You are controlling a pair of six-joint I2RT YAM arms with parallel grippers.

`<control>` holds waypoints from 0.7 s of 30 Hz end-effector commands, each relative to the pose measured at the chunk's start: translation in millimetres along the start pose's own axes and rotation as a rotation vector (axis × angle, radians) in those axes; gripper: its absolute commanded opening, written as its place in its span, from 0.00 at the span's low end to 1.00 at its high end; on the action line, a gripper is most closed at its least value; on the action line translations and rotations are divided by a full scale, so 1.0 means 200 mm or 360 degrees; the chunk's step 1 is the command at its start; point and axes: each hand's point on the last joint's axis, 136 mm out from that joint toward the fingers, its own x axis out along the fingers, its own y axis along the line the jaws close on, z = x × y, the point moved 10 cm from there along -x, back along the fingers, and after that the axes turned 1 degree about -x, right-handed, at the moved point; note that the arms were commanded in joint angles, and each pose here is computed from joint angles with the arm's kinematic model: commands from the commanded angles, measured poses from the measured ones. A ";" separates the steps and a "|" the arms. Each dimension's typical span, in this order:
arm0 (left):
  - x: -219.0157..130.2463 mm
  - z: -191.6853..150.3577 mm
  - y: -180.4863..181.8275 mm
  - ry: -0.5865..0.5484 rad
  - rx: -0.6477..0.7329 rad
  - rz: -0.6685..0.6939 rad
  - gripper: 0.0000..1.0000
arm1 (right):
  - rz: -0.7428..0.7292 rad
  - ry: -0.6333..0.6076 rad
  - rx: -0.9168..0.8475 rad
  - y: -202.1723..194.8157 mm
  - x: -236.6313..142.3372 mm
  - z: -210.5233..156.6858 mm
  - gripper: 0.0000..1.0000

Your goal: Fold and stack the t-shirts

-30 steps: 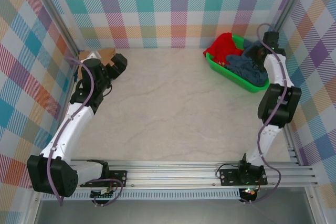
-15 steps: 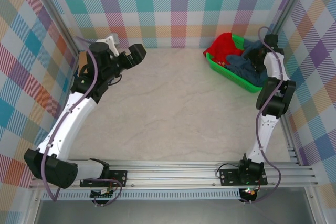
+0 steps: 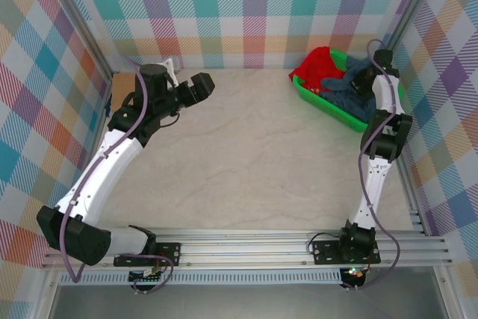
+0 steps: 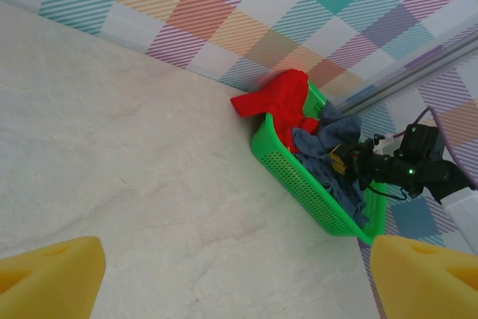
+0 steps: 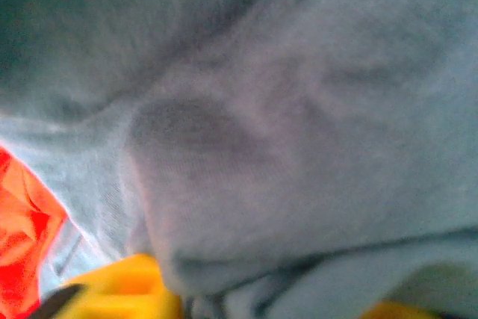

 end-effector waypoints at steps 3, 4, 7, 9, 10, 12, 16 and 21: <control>-0.10 0.01 -0.04 -0.0058 0.0003 -0.0013 0.90 | 0.0160 -0.0215 -0.0058 0.15 -0.25 0.03 0.00; -0.09 0.01 -0.03 -0.0057 0.0000 -0.0010 0.90 | 0.0173 -0.0285 -0.0099 0.20 -0.33 0.02 0.00; -0.06 0.00 -0.02 -0.0052 -0.0015 -0.0010 0.90 | 0.0201 -0.0461 -0.0202 0.35 -0.60 -0.03 0.00; -0.04 -0.01 -0.01 -0.0045 -0.0023 -0.0011 0.89 | 0.0259 -0.0560 -0.0265 0.45 -0.77 -0.07 0.00; -0.02 -0.01 -0.01 -0.0040 -0.0026 -0.0009 0.89 | 0.0309 -0.0607 -0.0292 0.50 -0.86 -0.10 0.00; 0.01 -0.01 0.00 -0.0041 -0.0028 0.0001 0.89 | 0.0400 -0.0676 -0.0344 0.58 -1.02 -0.15 0.00; 0.04 0.01 0.01 -0.0077 -0.0021 0.0063 0.88 | 0.0702 -0.0789 -0.0488 0.75 -1.36 -0.25 0.00; 0.03 0.03 0.03 -0.0142 -0.0032 0.0188 0.89 | 0.1099 -0.0952 -0.0717 0.94 -1.84 -0.40 0.00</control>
